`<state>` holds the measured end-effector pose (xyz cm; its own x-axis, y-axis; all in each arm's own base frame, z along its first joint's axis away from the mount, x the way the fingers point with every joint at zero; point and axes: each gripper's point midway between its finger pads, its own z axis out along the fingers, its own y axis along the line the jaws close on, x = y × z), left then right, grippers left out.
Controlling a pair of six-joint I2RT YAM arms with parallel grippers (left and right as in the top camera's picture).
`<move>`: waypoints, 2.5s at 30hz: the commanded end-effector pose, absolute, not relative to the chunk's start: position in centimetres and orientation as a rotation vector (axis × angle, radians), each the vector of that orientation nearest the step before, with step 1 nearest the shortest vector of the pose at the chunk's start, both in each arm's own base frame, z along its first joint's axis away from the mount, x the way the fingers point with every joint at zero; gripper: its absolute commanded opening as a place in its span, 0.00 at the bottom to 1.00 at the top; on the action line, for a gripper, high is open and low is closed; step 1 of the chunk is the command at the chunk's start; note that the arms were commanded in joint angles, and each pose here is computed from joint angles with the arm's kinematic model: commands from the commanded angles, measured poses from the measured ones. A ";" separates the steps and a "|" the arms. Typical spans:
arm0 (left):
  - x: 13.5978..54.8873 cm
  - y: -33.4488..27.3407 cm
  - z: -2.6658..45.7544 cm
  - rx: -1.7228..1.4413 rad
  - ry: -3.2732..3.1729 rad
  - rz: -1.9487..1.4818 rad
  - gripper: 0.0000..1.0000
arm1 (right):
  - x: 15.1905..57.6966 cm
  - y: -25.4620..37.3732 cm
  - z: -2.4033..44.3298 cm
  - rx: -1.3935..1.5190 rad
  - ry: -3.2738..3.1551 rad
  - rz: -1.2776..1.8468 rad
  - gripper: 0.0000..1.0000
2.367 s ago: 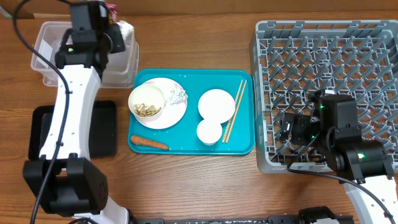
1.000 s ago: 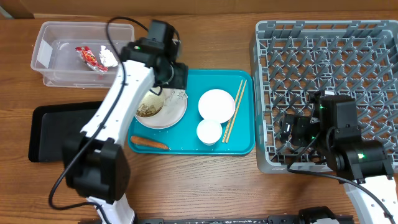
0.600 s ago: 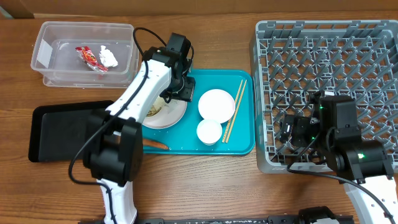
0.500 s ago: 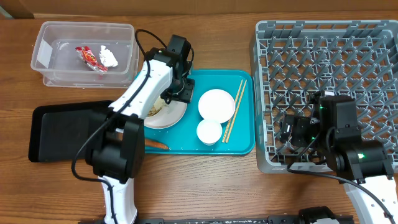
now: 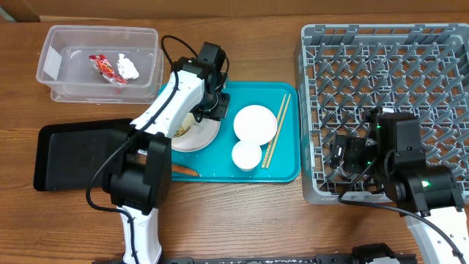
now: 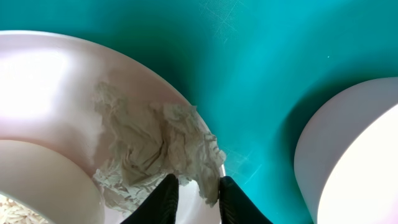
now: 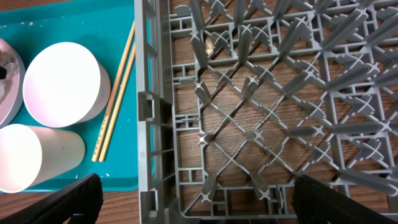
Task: Sort waste into correct bins and load items into the dishwasher
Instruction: 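Return left gripper to the plate and grasp remaining tissue, then drop the tissue into the clear bin with left gripper, then grasp the rim of the rice-and-peanut bowl with left gripper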
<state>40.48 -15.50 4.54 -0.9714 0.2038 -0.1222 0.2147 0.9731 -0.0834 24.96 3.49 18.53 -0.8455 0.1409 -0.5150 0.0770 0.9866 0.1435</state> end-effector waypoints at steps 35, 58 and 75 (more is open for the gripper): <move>48.6 -4.7 23.0 -0.041 2.520 0.067 0.04 | 25.5 3.2 19.7 0.163 2.544 0.142 1.00; 54.5 6.6 18.9 -0.336 2.415 0.145 0.40 | 25.5 3.2 19.7 0.164 2.545 0.142 1.00; 44.3 -8.1 18.0 -0.163 2.812 -0.265 0.50 | 25.4 3.1 19.6 0.164 2.550 0.141 1.00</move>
<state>46.23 -4.66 18.59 -0.9228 -0.1334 -0.3616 -0.0857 0.9857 -0.1450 24.90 3.34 18.48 -0.8464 0.1412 -0.5135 0.0819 0.9873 0.1364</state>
